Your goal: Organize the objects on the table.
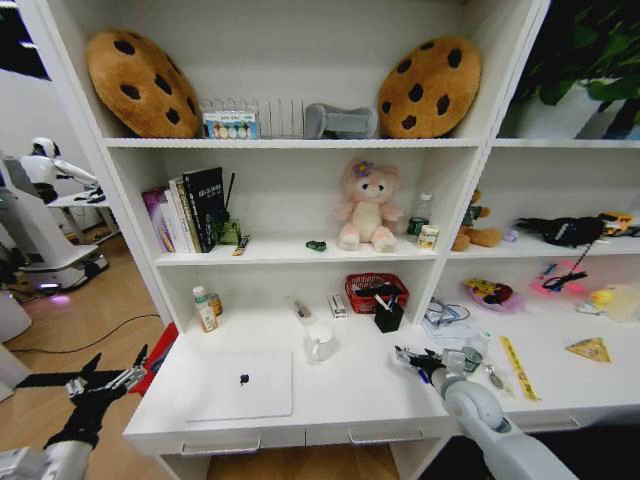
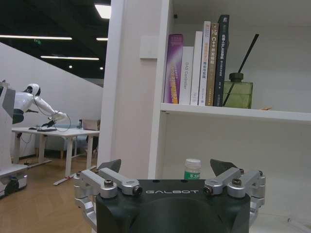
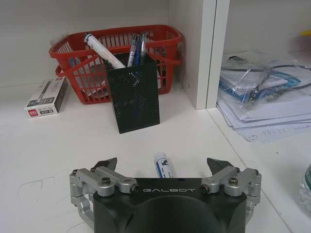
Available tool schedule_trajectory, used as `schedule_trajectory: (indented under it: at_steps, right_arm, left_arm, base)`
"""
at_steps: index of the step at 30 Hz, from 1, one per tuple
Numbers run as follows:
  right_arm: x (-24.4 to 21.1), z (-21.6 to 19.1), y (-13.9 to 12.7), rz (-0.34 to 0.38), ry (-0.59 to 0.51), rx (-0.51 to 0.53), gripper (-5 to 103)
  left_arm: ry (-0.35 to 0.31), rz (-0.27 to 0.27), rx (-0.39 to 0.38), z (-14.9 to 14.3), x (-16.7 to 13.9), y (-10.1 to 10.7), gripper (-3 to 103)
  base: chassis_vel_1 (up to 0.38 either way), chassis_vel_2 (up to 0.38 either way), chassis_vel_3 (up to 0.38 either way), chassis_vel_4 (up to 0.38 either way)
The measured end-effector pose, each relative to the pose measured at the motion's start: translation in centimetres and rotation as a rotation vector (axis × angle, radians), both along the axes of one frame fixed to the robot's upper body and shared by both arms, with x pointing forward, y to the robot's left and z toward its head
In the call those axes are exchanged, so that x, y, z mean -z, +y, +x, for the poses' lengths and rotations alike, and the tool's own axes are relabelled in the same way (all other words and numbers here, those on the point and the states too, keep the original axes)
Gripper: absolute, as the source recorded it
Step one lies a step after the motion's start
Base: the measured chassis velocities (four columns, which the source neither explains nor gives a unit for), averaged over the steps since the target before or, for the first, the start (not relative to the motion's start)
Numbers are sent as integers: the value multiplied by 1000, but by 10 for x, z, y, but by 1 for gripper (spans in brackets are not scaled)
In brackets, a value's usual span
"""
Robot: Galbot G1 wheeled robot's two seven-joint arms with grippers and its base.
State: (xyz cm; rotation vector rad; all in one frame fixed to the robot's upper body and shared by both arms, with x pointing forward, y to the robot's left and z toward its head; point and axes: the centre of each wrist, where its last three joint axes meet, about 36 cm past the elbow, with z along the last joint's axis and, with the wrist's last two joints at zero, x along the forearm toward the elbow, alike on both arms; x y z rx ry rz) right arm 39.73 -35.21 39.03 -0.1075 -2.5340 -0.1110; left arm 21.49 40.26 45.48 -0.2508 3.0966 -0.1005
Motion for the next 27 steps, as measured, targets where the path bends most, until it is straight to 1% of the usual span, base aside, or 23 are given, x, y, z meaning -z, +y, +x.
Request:
schedule_trajectory:
  at_steps: [2,4,6,7,8,9,11,12,13,15,16,19,20,22,23,26,27]
  right_arm:
    - [7,3,-2,2,16,2,99]
    - [10,4,-3,3,23,3,99]
    - [15,5,-5,2,34,2,90]
    - [15,5,-5,2,34,2,90]
    - [16,4,-6,-2,34,0,85]
    - [18,4,-7,-7,33,0,74]
    - [18,4,-8,-9,33,1,74]
    - [19,4,-9,-11,32,2,69]
    - [19,4,-9,-11,32,2,69]
    - [19,4,-9,-11,31,2,57]
    - [19,4,-9,-11,31,2,57]
    - [18,4,-8,-10,29,0,41]
    - [18,4,-8,-10,29,0,41]
    - [18,4,-8,-10,29,0,31]
    - [18,4,-8,-10,29,0,31]
    - [18,3,-8,-11,30,-1,15]
    - [18,3,-8,-11,30,-1,15]
  left_arm:
    - [0,0,0,0,0,0,100]
    - [0,0,0,0,0,0,100]
    - [0,0,0,0,0,0,100]
    - [0,0,0,0,0,0,100]
    - [0,0,0,0,0,0,100]
    - [0,0,0,0,0,0,100]
    - [0,0,0,0,0,0,100]
    - [0,0,0,0,0,0,100]
    - [0,0,0,0,0,0,100]
    - [0,0,0,0,0,0,100]
    - [0,0,0,0,0,0,100]
    - [0,0,0,0,0,0,100]
    - [0,0,0,0,0,0,100]
    - [0,0,0,0,0,0,100]
    - [0,0,0,0,0,0,100]
    - [0,0,0,0,0,0,100]
    - [0,0,0,0,0,0,100]
  base:
    - [0,0,0,0]
    - [0,0,0,0]
    - [0,0,0,0]
    - [0,0,0,0]
    - [0,0,0,0]
    - [0,0,0,0]
    - [0,0,0,0]
    - [0,0,0,0]
    - [0,0,0,0]
    - [0,0,0,0]
    - [0,0,0,0]
    - [0,0,0,0]
    - [0,0,0,0]
    - [0,0,0,0]
    - [0,0,0,0]
    - [0,0,0,0]
    - [0,0,0,0]
